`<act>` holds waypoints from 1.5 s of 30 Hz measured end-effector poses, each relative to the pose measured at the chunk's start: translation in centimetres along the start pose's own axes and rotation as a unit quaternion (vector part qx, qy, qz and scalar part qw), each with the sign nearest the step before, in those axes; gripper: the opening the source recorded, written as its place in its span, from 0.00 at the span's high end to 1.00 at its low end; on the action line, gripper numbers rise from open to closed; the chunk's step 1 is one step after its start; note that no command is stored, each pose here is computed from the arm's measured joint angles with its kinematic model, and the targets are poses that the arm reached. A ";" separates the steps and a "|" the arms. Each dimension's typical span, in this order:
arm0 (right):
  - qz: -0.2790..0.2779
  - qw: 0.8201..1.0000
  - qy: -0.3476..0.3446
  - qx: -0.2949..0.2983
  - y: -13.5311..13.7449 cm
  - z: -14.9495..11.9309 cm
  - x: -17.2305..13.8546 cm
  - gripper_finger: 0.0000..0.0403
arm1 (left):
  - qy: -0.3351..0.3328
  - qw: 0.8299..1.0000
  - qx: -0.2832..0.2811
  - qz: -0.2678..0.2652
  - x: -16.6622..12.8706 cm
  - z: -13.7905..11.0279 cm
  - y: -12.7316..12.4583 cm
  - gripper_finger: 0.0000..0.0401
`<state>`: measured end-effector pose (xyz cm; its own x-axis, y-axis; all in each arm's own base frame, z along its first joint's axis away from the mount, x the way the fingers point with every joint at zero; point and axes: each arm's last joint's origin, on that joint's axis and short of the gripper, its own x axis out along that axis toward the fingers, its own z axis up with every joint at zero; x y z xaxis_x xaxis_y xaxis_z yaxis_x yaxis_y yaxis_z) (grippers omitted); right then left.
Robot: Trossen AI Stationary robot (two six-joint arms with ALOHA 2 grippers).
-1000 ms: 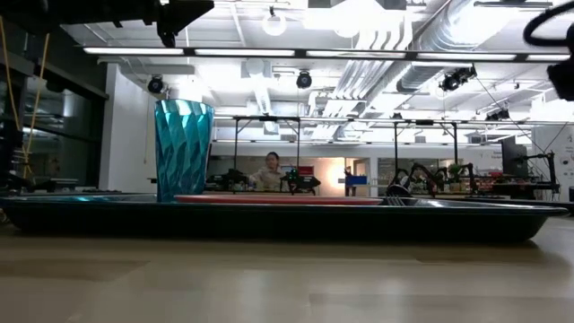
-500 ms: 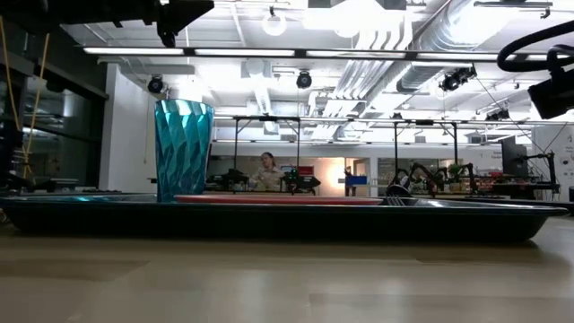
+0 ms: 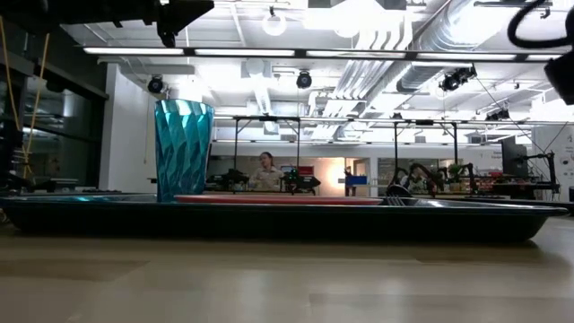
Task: Pick and place plate/cup/fork/spoon on tray
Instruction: Put the black spoon on the black tray to the right side of the pink plate
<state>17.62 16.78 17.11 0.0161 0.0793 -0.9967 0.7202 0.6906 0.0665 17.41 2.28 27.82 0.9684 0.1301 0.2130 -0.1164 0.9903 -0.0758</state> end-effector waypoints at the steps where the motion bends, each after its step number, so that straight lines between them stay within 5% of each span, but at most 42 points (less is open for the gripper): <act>1: 0.021 1.000 0.008 0.010 0.4 -0.1 -0.1 0.73 | 0.000 1.000 0.000 0.000 0.0 0.0 0.0 0.47; 7: 0.064 0.986 0.064 0.142 1.3 -0.2 -0.2 0.73 | 0.000 1.000 0.000 0.000 0.0 0.0 0.0 0.47; 16: 0.054 0.979 0.053 0.187 1.3 0.2 0.0 0.73 | 0.000 1.000 0.000 0.000 0.0 0.0 0.0 0.47; 31: 0.016 0.980 0.075 0.183 2.6 0.2 3.5 0.73 | -0.012 1.000 0.001 -0.001 0.0 0.2 0.0 0.47; 45: 0.026 0.982 0.048 0.182 1.8 0.6 1.9 0.73 | -0.013 1.000 0.013 -0.001 0.0 0.3 0.0 0.47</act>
<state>19.32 17.72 15.27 0.0054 0.1871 -0.9823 0.9206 0.3826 0.0779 17.35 2.28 28.07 0.9626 0.1285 0.2386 -0.1201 0.9915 -0.0493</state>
